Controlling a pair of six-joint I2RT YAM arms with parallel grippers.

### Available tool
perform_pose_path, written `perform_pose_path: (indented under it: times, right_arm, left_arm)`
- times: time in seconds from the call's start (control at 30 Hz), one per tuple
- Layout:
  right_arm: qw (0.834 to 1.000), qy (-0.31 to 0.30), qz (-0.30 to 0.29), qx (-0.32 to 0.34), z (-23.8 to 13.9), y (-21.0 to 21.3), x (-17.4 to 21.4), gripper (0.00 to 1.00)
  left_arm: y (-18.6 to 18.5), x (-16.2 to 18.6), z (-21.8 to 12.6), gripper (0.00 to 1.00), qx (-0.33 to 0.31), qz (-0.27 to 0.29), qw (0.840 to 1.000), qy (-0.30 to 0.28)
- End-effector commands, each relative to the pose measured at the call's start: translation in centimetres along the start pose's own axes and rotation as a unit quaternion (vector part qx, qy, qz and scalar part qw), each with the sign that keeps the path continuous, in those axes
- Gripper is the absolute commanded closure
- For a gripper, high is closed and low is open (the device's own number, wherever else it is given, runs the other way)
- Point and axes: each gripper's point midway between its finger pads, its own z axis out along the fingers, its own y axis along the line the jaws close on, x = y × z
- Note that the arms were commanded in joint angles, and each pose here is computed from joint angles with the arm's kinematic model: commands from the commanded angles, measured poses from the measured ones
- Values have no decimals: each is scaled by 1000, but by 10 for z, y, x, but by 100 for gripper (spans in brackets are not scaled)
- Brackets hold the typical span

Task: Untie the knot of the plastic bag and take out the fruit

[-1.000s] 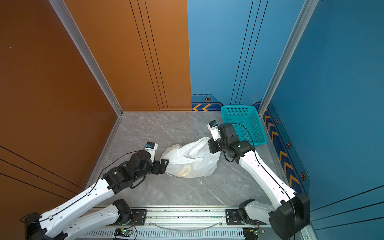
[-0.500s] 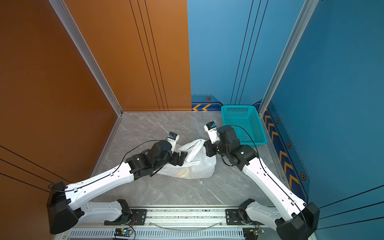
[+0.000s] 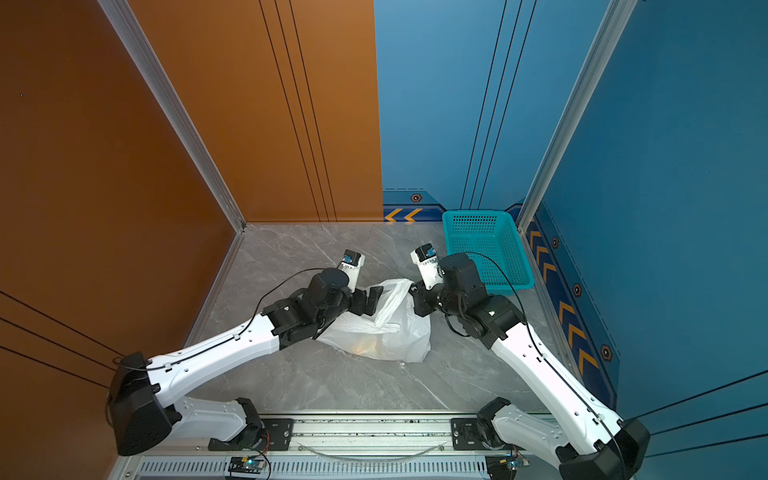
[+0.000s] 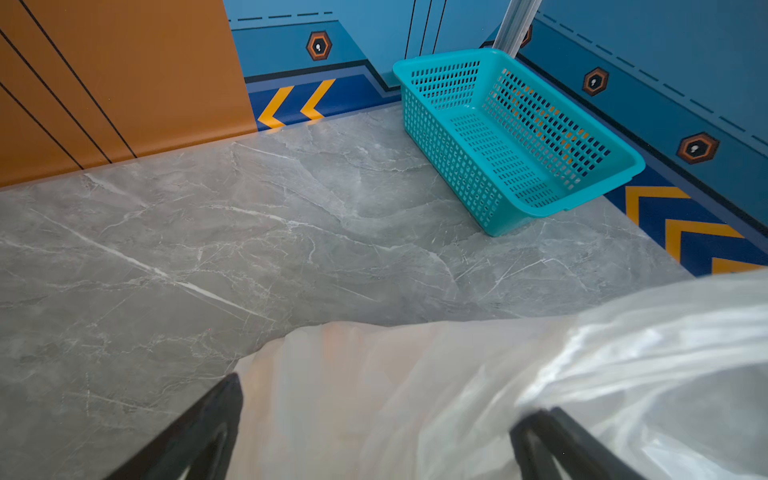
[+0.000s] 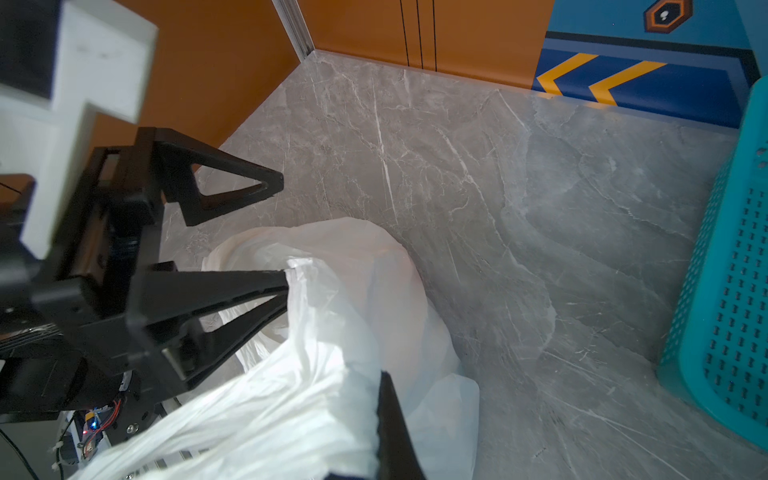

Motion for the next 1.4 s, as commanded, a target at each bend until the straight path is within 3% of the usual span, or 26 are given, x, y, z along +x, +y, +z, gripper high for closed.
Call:
perform_pose_path:
  times: [0.0,0.17,0.27,0.5,0.63,0.67,0.8,0.9,1.13,1.37]
  right_arm:
    - [1000,-10,10,4,-12,-3,-1,100]
    - [999,-14,19,25,-27,-16,3,100]
    - [999,-13,26,31,-33,-22,8,100]
    - [998,6,40,42,-31,-30,28,100]
    - [997,37,47,45,-23,-34,47,100]
    - [997,48,45,44,-23,-34,51,92]
    - [998,37,27,43,-40,-27,36,44]
    - [999,14,9,29,-56,-15,13,26]
    - [997,30,-68,-17,-48,20,-17,7]
    - [989,31,-139,-34,-27,48,-53,0]
  left_arm:
    - [24,13,5,1,-53,24,998,35]
    - [79,29,-10,8,-143,20,988,61]
    - [101,28,-25,15,-164,13,984,65]
    - [113,43,-40,49,-145,16,985,89]
    - [97,50,-37,73,-93,2,991,97]
    - [90,48,-37,79,-76,-1,993,95]
    - [64,28,-44,91,-34,6,997,72]
    - [49,8,-51,96,-14,9,999,51]
    - [28,-9,-58,100,12,8,999,37]
    - [18,-24,-68,100,27,6,999,24]
